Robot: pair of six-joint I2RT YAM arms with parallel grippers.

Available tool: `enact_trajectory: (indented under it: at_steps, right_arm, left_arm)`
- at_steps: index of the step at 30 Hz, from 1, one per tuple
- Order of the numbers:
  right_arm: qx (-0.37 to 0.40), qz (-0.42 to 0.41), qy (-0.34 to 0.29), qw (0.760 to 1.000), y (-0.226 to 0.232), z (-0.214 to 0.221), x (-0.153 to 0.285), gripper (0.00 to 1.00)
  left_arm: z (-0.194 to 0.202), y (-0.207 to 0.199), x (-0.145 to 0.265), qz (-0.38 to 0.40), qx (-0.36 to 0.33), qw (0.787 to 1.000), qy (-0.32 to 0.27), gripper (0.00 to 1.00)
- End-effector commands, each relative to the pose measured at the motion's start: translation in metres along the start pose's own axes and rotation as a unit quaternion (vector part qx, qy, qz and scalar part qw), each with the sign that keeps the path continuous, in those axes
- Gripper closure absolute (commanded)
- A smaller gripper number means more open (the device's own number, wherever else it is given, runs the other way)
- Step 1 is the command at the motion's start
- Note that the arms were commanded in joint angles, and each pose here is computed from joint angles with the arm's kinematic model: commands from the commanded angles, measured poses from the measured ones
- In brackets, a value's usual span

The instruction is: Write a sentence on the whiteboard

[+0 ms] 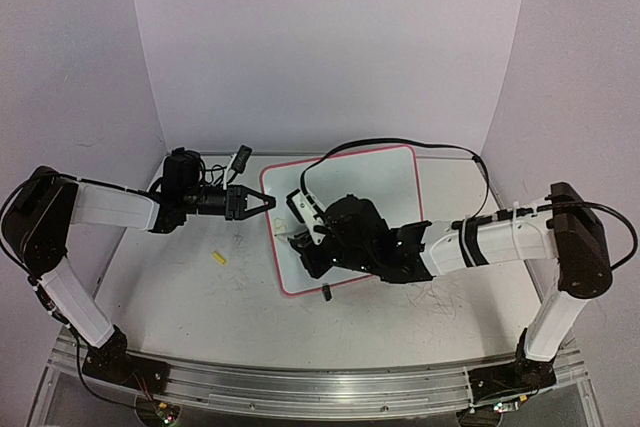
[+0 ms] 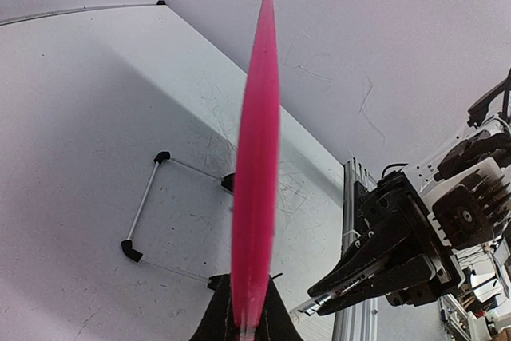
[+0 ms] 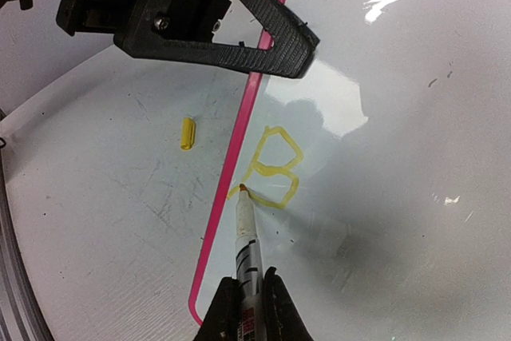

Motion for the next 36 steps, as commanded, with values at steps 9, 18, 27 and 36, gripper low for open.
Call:
enact_trajectory:
  at_steps: [9,18,27,36]
  right_arm:
    - [0.011,-0.011,-0.065,0.998,-0.013,-0.019,0.056,1.0]
    - [0.058,0.012,-0.071,0.996,-0.015,-0.034,0.05,1.0]
    - [0.071,0.022,-0.066,0.995,-0.015,-0.034,0.046,1.0]
    - [0.074,0.027,-0.064,0.995,-0.016,-0.032,0.042,1.0]
  left_arm:
    - [-0.008,-0.006,0.0,0.02,-0.02,1.0,-0.011,1.0]
    - [-0.01,-0.005,-0.001,0.018,-0.021,1.0,-0.013,1.0]
    - [-0.009,-0.003,-0.002,0.008,-0.008,1.0,-0.012,0.84]
    - [-0.011,-0.006,-0.008,0.01,-0.01,1.0,-0.012,0.73]
Point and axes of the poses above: each gripper's point midway between its finger pads, its own x axis back along the fingers, its own y axis along the line the jaws close on, z = x × y, the point moved 9 cm from there along x, back along the fingers, and after that the axes turned 14 degrees about -x, right-handed, at the moved point
